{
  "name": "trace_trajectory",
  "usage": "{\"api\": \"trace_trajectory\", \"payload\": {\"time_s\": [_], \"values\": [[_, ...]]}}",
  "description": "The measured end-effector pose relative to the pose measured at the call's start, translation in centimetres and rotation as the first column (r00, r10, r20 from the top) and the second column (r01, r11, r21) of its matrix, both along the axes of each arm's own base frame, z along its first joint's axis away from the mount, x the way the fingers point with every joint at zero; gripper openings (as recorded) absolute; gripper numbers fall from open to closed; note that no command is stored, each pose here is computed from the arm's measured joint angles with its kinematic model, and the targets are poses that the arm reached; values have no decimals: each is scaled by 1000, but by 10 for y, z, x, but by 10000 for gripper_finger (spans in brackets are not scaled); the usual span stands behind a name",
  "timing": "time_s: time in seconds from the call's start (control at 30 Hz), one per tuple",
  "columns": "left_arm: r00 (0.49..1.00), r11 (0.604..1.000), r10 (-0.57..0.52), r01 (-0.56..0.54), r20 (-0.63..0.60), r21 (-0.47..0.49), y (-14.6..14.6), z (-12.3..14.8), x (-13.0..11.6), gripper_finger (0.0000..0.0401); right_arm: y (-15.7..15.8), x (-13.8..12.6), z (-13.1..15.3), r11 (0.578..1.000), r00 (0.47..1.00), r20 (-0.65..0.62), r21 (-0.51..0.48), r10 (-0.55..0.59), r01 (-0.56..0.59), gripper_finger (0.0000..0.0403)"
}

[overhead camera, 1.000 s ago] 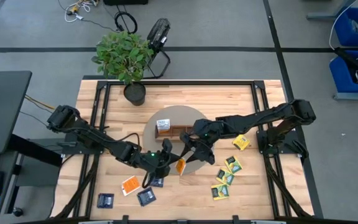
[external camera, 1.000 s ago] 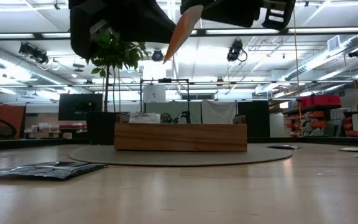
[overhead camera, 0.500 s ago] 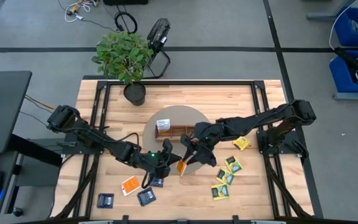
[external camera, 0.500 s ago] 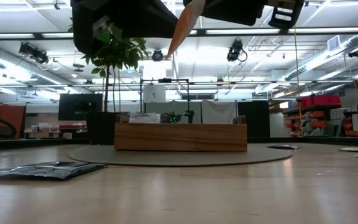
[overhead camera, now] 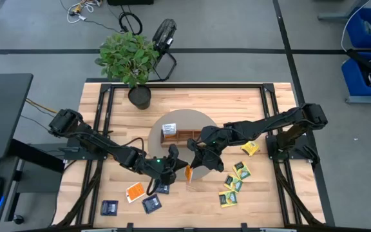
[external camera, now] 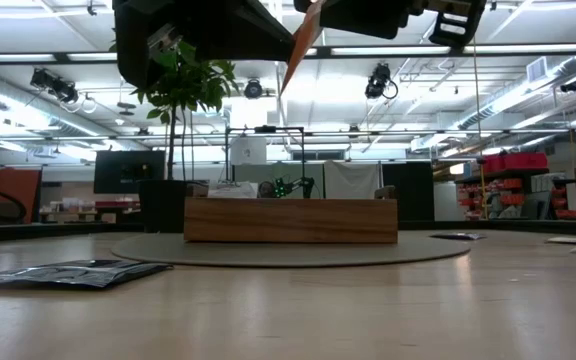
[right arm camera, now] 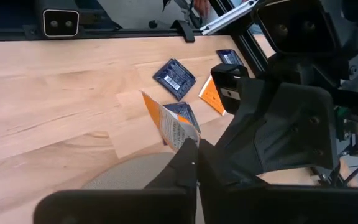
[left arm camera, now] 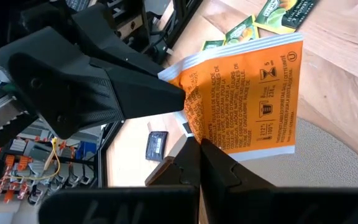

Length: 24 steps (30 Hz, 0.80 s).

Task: Pick & Place Tea
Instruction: Put the orange tea bag into the left section of the wooden organizer

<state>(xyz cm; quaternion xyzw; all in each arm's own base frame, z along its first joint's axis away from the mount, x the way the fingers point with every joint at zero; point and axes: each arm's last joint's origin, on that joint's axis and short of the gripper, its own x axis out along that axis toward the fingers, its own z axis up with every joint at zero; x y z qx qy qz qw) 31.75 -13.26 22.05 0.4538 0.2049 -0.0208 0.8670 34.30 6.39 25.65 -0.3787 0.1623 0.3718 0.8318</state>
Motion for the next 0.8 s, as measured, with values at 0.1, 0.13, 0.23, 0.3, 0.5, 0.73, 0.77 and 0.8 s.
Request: {"api": "trace_trajectory", "payload": {"time_s": [0.1, 0.13, 0.23, 0.3, 0.5, 0.73, 0.77, 0.8], "values": [[1000, 1000, 22, -22, -3, 10, 1, -1, 0, 13, -1, 0, 0, 999, 999, -7, -11, -41, 41, 3], [999, 999, 37, -37, -6, 22, 1, -1, -1, 18, -1, 0, -1, 998, 998, -10, -14, -59, 59, 3], [993, 990, 114, -113, -10, 85, 0, -3, -4, 35, -3, 1, -1, 995, 995, -18, -20, -98, 98, 2], [982, 972, 188, -184, -16, 146, 1, -5, -7, 45, -4, 1, -2, 992, 992, -19, -39, -124, 123, 1], [908, 856, 417, -406, 39, 319, 1, -9, -20, 57, -9, 2, -3, 977, 978, -33, -54, -207, 205, 1], [815, 733, 552, -574, 174, 365, -10, -11, -39, 55, -32, 7, 1, 904, 903, -63, 17, -425, 427, 0], [811, 731, 554, -582, 188, 355, -13, -12, -42, 55, -38, 8, 5, 879, 878, -78, 35, -472, 476, 0], [811, 736, 551, -583, 198, 344, -17, -12, -45, 55, -44, 10, 9, 854, 854, -93, 59, -511, 517, 0]]}}
